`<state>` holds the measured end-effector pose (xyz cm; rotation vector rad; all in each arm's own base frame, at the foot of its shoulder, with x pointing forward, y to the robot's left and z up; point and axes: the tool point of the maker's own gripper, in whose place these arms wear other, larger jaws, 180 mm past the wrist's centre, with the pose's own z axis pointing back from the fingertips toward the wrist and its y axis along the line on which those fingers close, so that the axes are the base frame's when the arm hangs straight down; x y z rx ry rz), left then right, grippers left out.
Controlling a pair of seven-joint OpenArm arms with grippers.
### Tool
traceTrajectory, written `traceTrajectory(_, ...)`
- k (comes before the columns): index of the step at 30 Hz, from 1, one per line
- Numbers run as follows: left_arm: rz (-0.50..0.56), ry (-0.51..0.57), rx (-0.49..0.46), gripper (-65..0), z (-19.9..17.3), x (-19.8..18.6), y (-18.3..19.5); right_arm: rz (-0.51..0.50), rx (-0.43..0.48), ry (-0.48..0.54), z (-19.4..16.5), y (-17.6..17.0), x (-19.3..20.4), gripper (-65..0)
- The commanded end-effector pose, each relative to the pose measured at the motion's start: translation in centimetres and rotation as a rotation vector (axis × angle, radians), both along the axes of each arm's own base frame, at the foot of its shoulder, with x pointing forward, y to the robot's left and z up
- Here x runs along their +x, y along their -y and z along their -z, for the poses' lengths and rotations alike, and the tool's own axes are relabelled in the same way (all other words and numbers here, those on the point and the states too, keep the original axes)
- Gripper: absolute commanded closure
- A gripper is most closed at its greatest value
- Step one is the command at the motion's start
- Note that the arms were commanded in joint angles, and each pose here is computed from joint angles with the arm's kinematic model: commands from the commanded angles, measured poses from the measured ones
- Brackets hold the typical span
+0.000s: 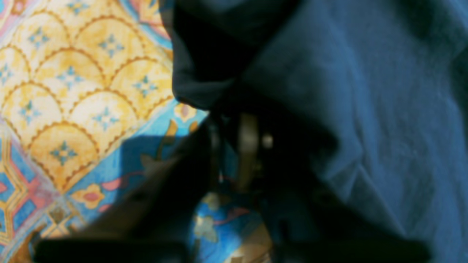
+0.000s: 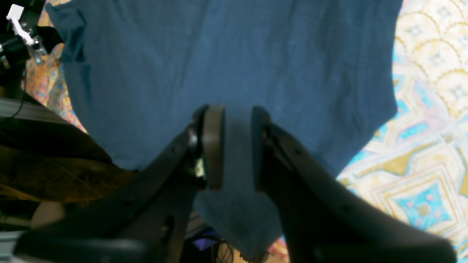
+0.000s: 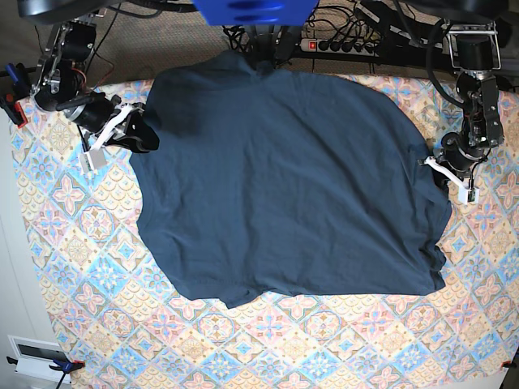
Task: Layout the t-shirt on the table in an organized manner, then fold the t-shirt properly
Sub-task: 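Regrasp the shirt's side edge with the left gripper near the shoulder, then pull the shoulder corner outward with the left gripper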
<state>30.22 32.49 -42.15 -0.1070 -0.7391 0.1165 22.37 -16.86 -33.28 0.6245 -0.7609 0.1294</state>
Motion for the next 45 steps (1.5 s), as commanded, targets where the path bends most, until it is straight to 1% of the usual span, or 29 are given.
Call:
traceTrajectory(1, 0.015, -0.036, 0.006, 0.0, 0.1, -0.5, -0.2, 0.002, 0.007, 0.044, -1.1, 0.2, 0.6, -12.4)
traceTrajectory(3, -0.003, -0.019, 0.01, -0.5, -0.6, -0.5, -1.0, 0.003, 0.006, 0.044, -1.1, 0.2, 0.6, -12.4)
traceTrajectory(4, -0.014, 0.003, 0.024, 0.0, -1.6, -0.3, -1.8, 0.004, 0.007, 0.043, -1.1, 0.2, 0.6, -12.4)
traceTrajectory(6, -0.025, 0.005, 0.052, 0.0, -3.1, -1.4, -3.1, 0.004, 0.007, 0.043, -1.1, 0.2, 0.6, -12.4)
traceTrajectory(10, -0.064, 0.043, 0.055, 0.0, -7.0, -3.7, -4.6, 0.002, 0.007, 0.042, -1.1, 0.2, 0.6, -12.4)
traceTrajectory(14, -0.094, 0.043, 0.064, 0.0, -8.8, -6.3, -5.8, 0.002, 0.007, 0.042, -1.1, 0.2, 0.6, -12.4)
traceTrajectory(19, -0.117, 0.016, 0.076, 0.0, -8.5, -8.2, -6.6, 0.0, 0.006, 0.037, -1.0, 0.2, 0.5, -12.4)
traceTrajectory(25, -0.11, -0.082, 0.091, 0.0, -6.6, -11.6, -6.7, -0.004, 0.004, 0.036, -1.0, 0.1, 0.3, -12.4)
traceTrajectory(28, -0.114, -0.107, 0.095, 0.0, -6.1, -12.4, -6.9, -0.006, 0.002, 0.032, -0.9, 0.1, 0.2, -12.4)
traceTrajectory(32, -0.106, -0.143, 0.174, -0.1, -5.7, -12.9, -7.7, -0.008, 0.002, 0.01, -0.4, 0.0, -0.5, -12.5)
traceTrajectory(34, -0.101, -0.153, 0.195, -0.4, -5.6, -13.0, -7.9, -0.007, 0.0, -0.01, 0.0, 0.1, -1.0, -12.4)
traceTrajectory(37, -0.103, -0.151, 0.195, -5.0, -5.7, -12.9, -7.9, -0.005, -0.015, -0.031, 0.6, 0.5, -1.6, -12.4)
traceTrajectory(41, -0.105, -0.15, 0.195, -13.3, -5.6, -13.0, -7.9, -0.001, -0.102, -0.122, 2.9, 1.6, -4.0, -12.7)
traceTrajectory(43, -0.105, -0.152, 0.195, -16.0, -5.6, -13.0, -8.0, -0.003, -0.112, -0.159, 3.6, 1.7, -5.3, -12.8)
traceTrajectory(45, -0.105, -0.152, 0.195, -17.6, -5.6, -13.0, -8.0, -0.009, -0.114, -0.174, 3.7, 1.5, -6.1, -12.8)
